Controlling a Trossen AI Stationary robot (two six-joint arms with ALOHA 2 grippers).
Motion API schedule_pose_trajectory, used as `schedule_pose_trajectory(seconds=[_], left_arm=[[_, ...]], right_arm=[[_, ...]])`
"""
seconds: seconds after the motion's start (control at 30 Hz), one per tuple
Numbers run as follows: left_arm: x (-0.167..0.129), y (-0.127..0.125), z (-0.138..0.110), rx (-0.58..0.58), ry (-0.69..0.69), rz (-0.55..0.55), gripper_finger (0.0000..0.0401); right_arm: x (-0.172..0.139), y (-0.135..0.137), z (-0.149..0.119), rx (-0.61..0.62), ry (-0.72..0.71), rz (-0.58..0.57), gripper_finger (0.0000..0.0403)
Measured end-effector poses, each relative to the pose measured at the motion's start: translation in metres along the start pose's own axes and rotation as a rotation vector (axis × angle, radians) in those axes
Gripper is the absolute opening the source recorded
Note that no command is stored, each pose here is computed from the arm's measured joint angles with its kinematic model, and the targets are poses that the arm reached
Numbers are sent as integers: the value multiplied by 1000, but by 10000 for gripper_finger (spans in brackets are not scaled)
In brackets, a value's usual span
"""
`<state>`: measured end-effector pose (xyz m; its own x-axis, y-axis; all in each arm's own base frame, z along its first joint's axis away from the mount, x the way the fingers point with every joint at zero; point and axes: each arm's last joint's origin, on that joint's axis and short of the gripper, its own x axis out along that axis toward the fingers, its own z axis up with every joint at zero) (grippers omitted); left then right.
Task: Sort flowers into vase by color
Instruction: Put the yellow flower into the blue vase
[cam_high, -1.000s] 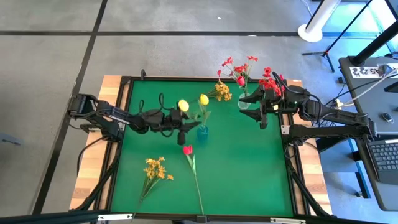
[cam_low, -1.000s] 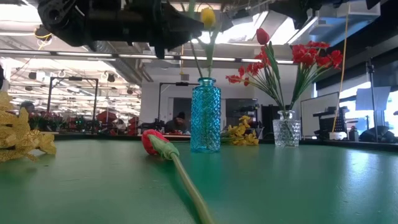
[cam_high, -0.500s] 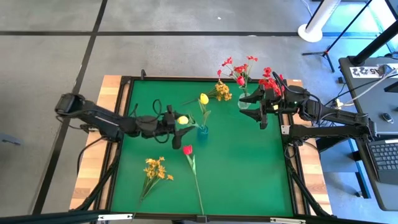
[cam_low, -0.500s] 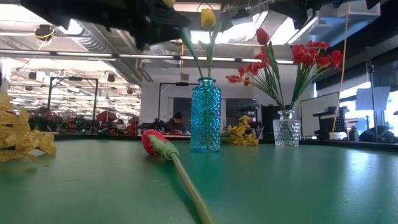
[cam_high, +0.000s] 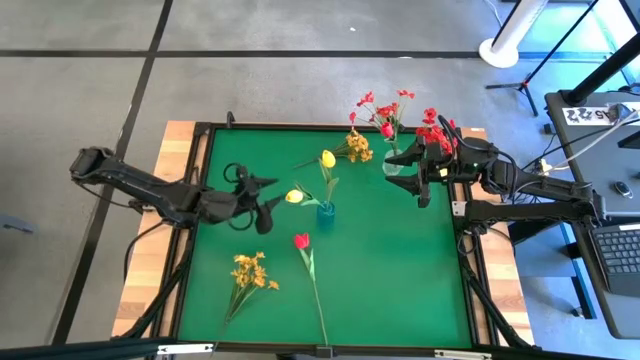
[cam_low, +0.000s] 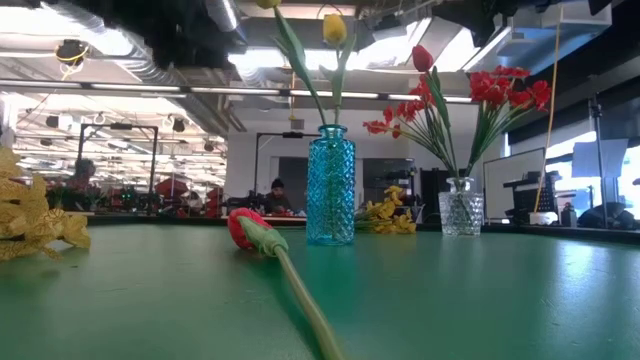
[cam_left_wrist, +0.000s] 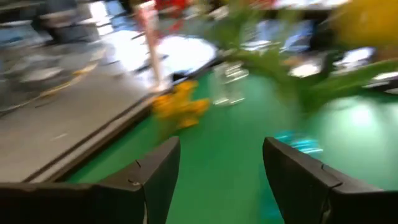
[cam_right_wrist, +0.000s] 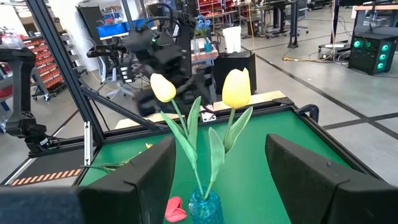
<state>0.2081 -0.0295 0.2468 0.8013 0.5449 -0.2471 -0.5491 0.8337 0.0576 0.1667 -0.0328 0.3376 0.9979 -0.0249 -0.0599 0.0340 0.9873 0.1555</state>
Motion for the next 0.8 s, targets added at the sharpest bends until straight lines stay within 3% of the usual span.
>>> schedule_pose_trajectory(seconds=[0.17, 0.4, 0.6, 0.7, 0.8], left_arm=[[24, 34, -4, -12, 88, 172, 225], [55, 104, 0, -93, 144, 209, 225], [70, 159, 4, -273, 59, 135, 225], [81, 171, 3, -343, 6, 42, 224], [100, 173, 2, -358, 42, -9, 219]], right_arm=[[0, 0, 0, 2, 0, 0, 246], [0, 0, 0, 6, 1, 0, 246], [0, 0, 0, 4, 1, 0, 246], [0, 0, 0, -3, 0, 0, 246], [0, 0, 0, -15, -2, 0, 246]])
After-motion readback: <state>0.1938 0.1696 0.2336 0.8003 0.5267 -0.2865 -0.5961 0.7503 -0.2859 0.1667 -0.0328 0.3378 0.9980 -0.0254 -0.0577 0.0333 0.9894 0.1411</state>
